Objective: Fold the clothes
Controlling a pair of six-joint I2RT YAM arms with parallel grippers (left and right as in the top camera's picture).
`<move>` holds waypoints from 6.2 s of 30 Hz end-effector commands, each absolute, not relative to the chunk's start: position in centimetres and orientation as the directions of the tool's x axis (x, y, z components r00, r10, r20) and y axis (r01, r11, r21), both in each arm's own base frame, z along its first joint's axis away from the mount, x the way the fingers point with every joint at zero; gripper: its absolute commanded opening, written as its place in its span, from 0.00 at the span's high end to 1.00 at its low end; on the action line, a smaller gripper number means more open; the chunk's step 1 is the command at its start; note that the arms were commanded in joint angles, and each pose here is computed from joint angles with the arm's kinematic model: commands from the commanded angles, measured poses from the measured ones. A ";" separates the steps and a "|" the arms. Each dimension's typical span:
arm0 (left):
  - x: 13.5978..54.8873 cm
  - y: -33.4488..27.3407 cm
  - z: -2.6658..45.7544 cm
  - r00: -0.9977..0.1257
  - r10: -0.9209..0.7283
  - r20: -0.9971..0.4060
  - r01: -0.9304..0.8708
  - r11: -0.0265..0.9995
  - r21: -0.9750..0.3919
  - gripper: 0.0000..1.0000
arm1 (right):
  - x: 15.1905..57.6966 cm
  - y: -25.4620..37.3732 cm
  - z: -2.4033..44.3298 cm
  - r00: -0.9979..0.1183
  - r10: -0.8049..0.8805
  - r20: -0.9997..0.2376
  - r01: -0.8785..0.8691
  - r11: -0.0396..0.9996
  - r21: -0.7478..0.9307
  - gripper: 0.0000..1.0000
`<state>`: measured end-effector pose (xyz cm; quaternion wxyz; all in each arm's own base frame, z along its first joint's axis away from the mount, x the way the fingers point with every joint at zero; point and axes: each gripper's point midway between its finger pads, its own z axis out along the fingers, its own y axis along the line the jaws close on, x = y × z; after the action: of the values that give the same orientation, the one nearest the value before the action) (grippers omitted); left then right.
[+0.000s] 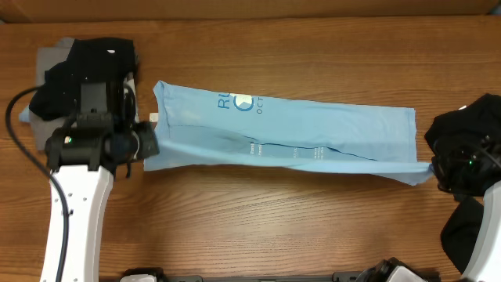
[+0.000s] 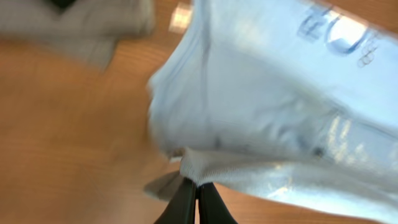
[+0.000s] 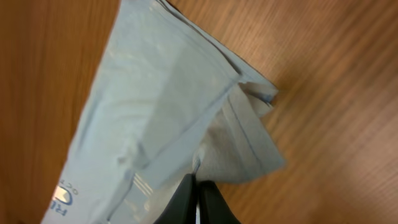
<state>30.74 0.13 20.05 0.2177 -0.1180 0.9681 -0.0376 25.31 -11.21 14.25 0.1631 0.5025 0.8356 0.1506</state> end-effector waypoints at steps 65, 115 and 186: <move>41.3 -15.5 4.7 -0.955 0.093 -0.281 0.217 0.866 -0.450 0.96 | 34.0 -8.4 7.9 -0.662 0.748 -0.055 0.605 0.576 0.551 0.43; 39.4 -16.0 6.2 -0.990 0.105 -0.099 0.128 0.955 -0.269 0.96 | 33.6 -8.7 7.6 -0.658 0.751 -0.053 0.621 0.581 0.527 0.43; 25.1 -1.5 35.1 -0.869 -0.066 -0.490 -0.054 0.998 -0.040 0.00 | 35.6 -16.3 11.0 -0.719 0.628 -0.297 0.542 0.774 0.327 0.96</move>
<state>26.27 -1.80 33.52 0.2226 -0.0200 0.9746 -0.0115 34.22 -12.72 4.41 0.1180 0.3144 0.9239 0.1832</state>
